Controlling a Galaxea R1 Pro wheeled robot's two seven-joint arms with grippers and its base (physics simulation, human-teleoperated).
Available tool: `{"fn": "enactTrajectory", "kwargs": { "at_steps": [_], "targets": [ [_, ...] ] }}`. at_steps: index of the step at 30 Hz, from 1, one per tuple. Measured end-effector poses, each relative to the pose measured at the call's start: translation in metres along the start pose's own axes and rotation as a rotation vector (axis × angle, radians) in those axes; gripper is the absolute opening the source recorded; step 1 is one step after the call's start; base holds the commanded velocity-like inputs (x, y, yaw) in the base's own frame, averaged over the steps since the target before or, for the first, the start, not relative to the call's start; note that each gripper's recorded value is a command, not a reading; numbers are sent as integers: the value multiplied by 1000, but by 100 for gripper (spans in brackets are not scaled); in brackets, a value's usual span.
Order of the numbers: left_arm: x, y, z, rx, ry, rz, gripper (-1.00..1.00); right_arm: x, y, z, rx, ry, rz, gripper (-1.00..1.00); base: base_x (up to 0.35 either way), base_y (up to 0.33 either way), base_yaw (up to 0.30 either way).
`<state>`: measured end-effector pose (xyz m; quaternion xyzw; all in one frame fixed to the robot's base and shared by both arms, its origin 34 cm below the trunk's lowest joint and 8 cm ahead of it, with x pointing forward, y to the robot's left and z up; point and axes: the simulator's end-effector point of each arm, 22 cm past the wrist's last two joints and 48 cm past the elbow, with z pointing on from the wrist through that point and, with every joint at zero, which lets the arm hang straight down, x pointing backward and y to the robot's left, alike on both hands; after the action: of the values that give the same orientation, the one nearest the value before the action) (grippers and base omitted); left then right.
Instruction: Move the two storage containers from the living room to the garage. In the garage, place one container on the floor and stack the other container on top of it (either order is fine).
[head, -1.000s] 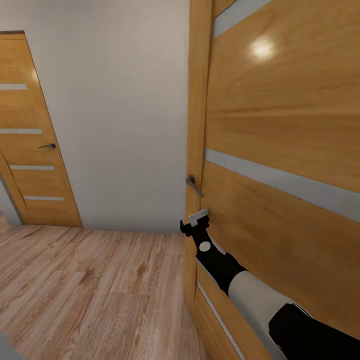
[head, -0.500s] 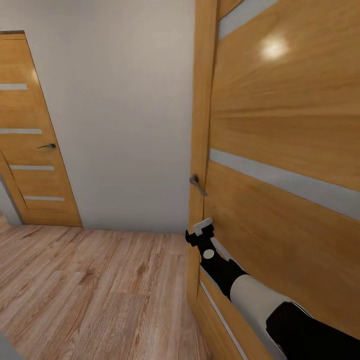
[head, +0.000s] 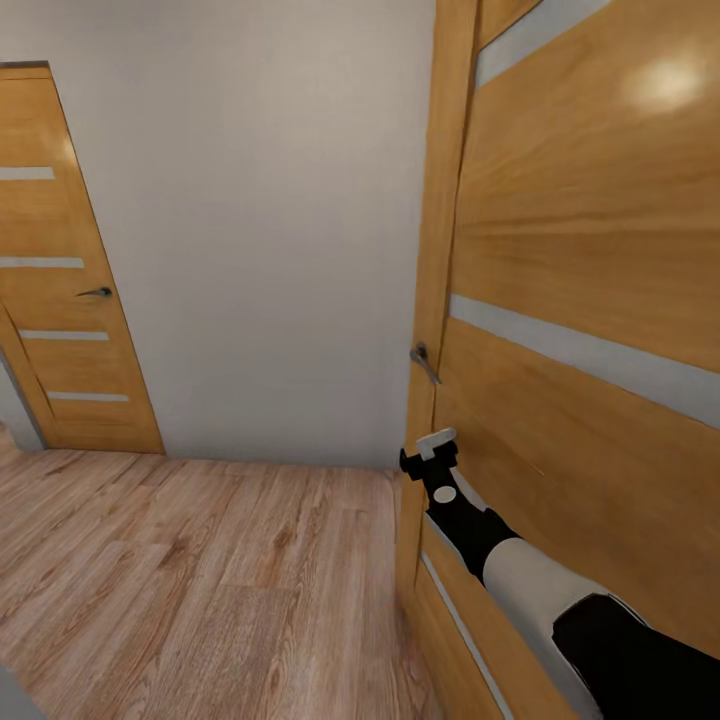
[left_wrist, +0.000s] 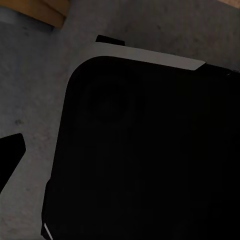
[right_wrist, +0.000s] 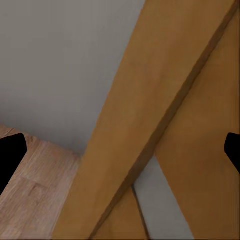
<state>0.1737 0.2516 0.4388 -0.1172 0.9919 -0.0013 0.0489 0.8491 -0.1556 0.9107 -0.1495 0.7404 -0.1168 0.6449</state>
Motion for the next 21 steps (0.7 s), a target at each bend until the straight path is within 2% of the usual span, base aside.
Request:
{"fn": "enactTrajectory", "kwargs": {
  "at_steps": [6, 14, 21],
  "targets": [
    [0, 0, 0, 0, 0, 0, 100, 2, -30, 6, 50, 14, 27, 100, 0, 0, 0],
    [0, 0, 0, 0, 0, 0, 100, -4, -79, 16, 112, 29, 7, 100, 0, 0, 0],
    [0, 0, 0, 0, 0, -1, 100, -4, -96, 20, 131, 54, -12, 100, 0, 0, 0]
  ]
}}
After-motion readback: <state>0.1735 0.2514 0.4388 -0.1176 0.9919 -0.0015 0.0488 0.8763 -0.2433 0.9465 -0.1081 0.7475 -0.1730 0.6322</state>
